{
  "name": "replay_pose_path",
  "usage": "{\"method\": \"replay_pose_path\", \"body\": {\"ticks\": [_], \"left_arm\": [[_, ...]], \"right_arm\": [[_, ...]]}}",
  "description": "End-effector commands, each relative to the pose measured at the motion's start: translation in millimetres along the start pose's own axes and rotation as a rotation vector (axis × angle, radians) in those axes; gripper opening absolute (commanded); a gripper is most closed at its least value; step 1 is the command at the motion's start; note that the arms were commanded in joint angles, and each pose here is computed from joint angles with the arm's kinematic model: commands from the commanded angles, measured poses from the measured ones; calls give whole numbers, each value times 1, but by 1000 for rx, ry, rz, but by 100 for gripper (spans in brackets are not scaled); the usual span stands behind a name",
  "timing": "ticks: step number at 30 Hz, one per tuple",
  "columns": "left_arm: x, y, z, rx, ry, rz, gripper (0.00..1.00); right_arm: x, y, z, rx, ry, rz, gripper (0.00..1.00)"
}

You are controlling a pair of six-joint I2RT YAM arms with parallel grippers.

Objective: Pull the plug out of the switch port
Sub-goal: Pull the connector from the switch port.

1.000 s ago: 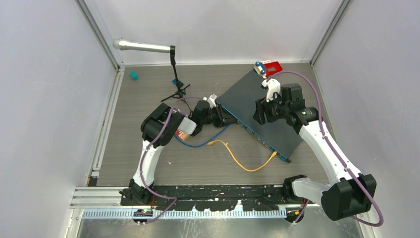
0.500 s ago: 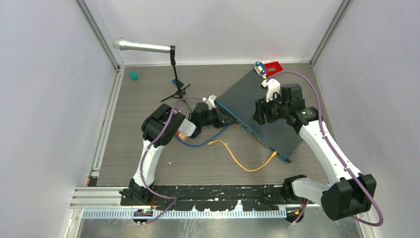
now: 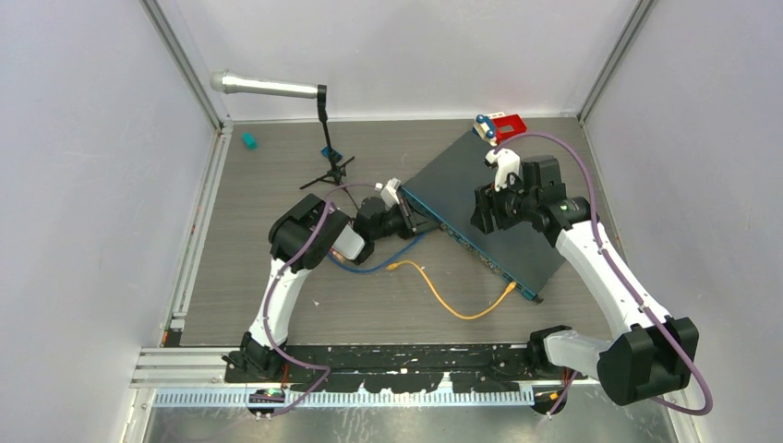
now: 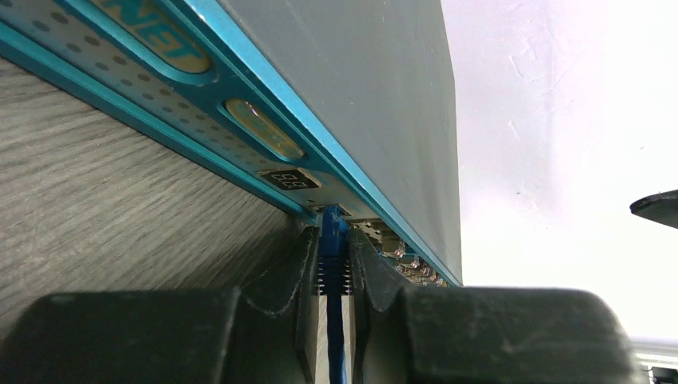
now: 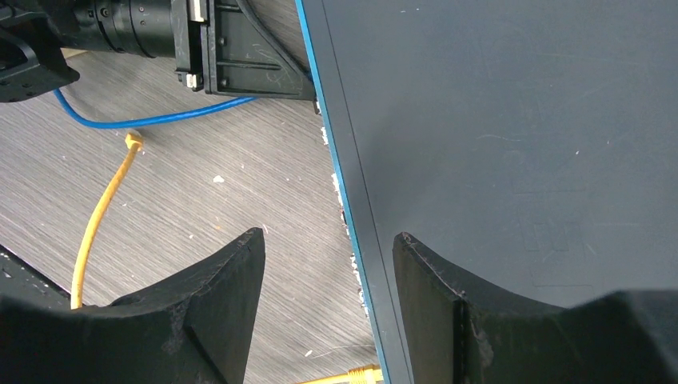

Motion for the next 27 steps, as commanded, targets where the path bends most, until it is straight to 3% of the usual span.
{"method": "replay_pose_path", "body": {"ticks": [1,14,18,27], "left_arm": [[11,23,18,-29,24,-32,0],[24,46,36,-2,55,-164,0],[29,59,47,81,160,-328,0],[28,59,68,144,203,-331,0]], "right_arm": [[1,2,-7,11,-22,-18,65],[-2,2,-5,7,-7,-26,65],[-3,1,-4,4,1,-28,65],[-4,1,-4,3,7,-30,65]]}}
Point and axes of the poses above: each gripper's point midway between its finger pads, its own x axis back along the fingers, its own y axis along the line the jaws close on, z = x × y, the point moved 6 cm from there along x, back along the fingers, and after that the axes turned 9 degrees about -x, right-handed, at the moved point
